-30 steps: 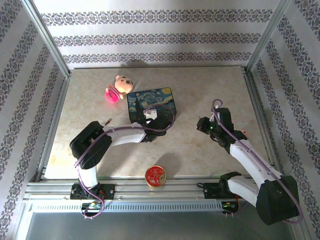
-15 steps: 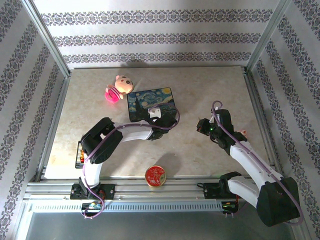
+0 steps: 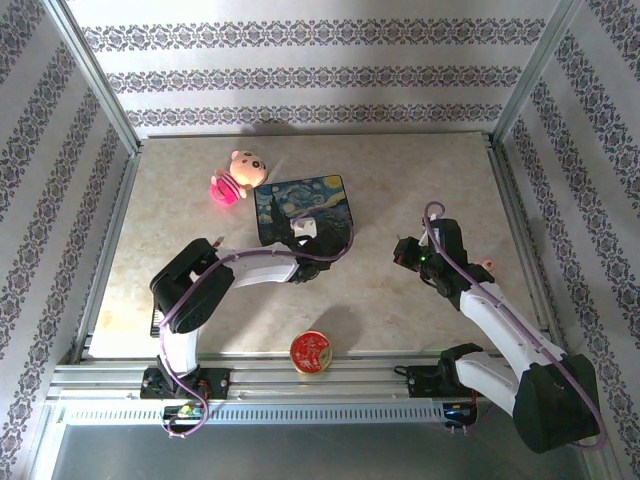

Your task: Unlock a padlock with a key

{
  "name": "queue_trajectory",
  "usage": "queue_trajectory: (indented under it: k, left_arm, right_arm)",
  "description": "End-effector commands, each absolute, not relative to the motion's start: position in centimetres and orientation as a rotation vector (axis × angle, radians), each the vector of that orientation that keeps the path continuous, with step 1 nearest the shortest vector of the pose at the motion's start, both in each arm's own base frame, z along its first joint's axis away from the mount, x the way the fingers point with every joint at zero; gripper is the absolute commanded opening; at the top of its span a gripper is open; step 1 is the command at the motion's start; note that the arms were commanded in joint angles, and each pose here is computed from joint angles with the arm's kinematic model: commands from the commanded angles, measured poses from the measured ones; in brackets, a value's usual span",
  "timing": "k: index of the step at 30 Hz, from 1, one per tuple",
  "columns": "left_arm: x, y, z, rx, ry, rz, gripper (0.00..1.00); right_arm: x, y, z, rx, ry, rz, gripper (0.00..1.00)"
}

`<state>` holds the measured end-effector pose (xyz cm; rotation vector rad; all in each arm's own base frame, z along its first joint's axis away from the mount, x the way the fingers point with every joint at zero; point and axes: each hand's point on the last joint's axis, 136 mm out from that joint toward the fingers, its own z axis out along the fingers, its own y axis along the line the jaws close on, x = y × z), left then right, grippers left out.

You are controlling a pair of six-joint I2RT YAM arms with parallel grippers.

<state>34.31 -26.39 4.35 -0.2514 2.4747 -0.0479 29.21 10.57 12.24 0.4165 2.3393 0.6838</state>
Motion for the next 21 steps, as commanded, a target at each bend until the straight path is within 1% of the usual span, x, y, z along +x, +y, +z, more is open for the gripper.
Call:
queue_trajectory:
  k: [1, 9, 12, 15, 16, 21]
  left_arm:
    - [33.8, -26.6, 4.9, -0.226, 2.480, -0.055, 0.63]
    - [34.6, -27.6, 3.8, -0.204, 2.492, -0.044, 0.61]
    - [34.8, -27.7, 3.4, -0.206, 2.495, -0.028, 0.56]
    - [34.8, -27.6, 3.1, -0.210, 2.499, -0.015, 0.54]
    - [34.8, -27.5, 3.1, -0.212, 2.497, -0.015, 0.52]
    - [34.7, -27.3, 3.0, -0.217, 2.500, -0.009, 0.51]
  right_arm:
    - [29.2, 10.6, 12.3, 0.413, 2.328, 0.671, 0.00]
    - [29.3, 10.6, 12.4, 0.411, 2.326, 0.672, 0.00]
    - [29.3, 10.6, 12.5, 0.410, 2.326, 0.671, 0.00]
    - [29.2, 10.6, 12.4, 0.410, 2.328, 0.674, 0.00]
    - [29.2, 10.6, 12.3, 0.411, 2.330, 0.673, 0.00]
    - [29.1, 10.7, 12.2, 0.412, 2.332, 0.675, 0.00]
